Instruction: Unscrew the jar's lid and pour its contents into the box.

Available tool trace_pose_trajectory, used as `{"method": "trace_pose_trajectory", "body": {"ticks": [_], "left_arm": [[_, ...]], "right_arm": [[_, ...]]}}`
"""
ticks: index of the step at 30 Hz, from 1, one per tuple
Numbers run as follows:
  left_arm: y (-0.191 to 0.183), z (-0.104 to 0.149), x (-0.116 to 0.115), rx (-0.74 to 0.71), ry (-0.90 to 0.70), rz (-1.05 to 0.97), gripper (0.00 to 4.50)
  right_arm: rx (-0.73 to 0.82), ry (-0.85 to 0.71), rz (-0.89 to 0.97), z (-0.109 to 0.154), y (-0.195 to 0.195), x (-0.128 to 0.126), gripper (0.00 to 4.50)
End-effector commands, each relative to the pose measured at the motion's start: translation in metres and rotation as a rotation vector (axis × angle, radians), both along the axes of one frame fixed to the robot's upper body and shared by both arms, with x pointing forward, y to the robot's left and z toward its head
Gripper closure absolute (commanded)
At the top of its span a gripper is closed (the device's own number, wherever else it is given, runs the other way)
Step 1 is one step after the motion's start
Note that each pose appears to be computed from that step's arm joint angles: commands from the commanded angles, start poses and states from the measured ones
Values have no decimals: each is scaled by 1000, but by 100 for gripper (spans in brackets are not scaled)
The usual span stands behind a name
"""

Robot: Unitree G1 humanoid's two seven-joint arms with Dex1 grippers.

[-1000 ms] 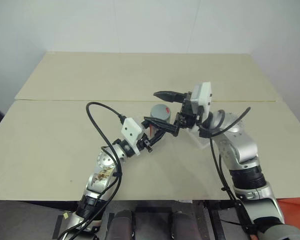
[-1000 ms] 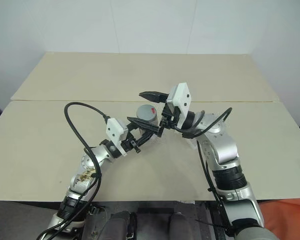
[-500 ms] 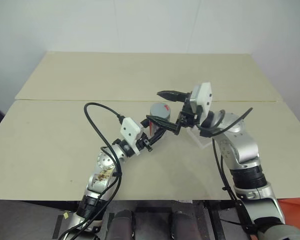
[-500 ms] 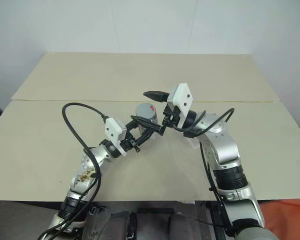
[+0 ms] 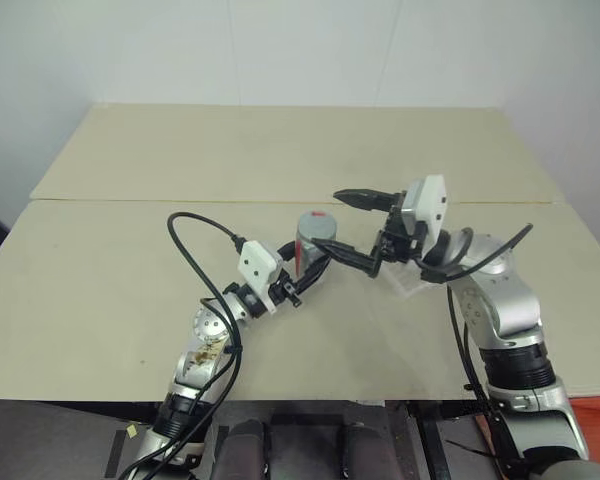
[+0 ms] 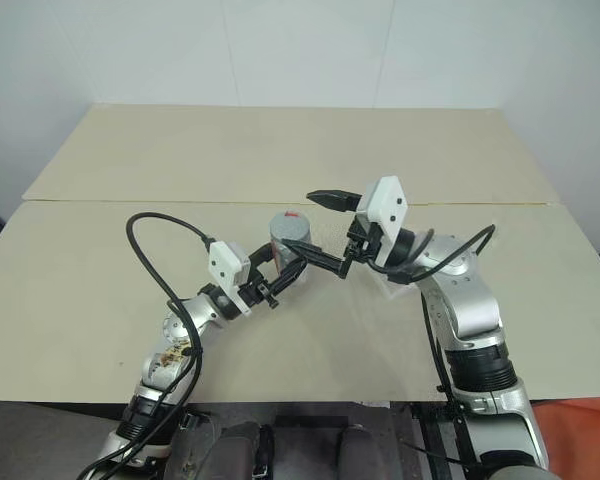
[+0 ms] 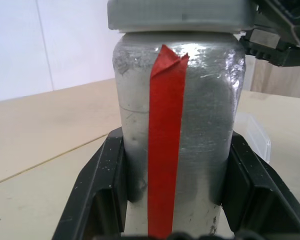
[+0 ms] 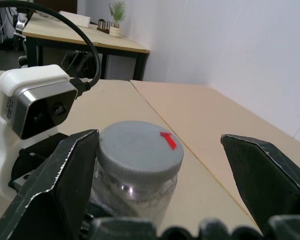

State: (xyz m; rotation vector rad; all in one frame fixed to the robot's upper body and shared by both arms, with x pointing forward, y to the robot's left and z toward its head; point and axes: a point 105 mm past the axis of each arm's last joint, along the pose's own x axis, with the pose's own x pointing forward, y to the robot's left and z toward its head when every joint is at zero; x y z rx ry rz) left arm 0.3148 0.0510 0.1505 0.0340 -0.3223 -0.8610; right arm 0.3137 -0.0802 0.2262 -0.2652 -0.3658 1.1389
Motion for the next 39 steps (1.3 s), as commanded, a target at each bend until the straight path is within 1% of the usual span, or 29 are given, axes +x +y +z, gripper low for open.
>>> {"method": "trace_pose_trajectory", "body": {"ticks": [1, 9, 11, 13, 17, 20, 25, 31, 39], "left_arm": [[0, 12, -4, -23, -59, -11, 236], [-1, 13, -4, -27, -62, -14, 236], [-2, 14, -4, -27, -64, -13, 236], [-2, 15, -3, -26, -68, -12, 236], [-3, 16, -2, -32, -73, -8, 236], [-5, 17, -2, -37, -78, -11, 236], [-7, 18, -3, -41, -84, -14, 236], [-7, 17, -3, -43, -85, -11, 236], [-7, 15, -3, -42, -80, -12, 236]], "right_arm": [[9, -76, 2, 16, -9, -8, 3], [6, -90, 23, 21, -12, -15, 3], [35, -89, 76, 28, -5, -24, 3], [44, -112, 88, 32, 3, -27, 3], [74, -102, 82, 34, 20, -24, 3], [76, -97, 48, 32, 32, -14, 3], [44, -94, 7, 26, 38, -2, 3], [36, -85, -29, 25, 33, 5, 3], [26, -94, -58, 25, 16, 3, 3]]}}
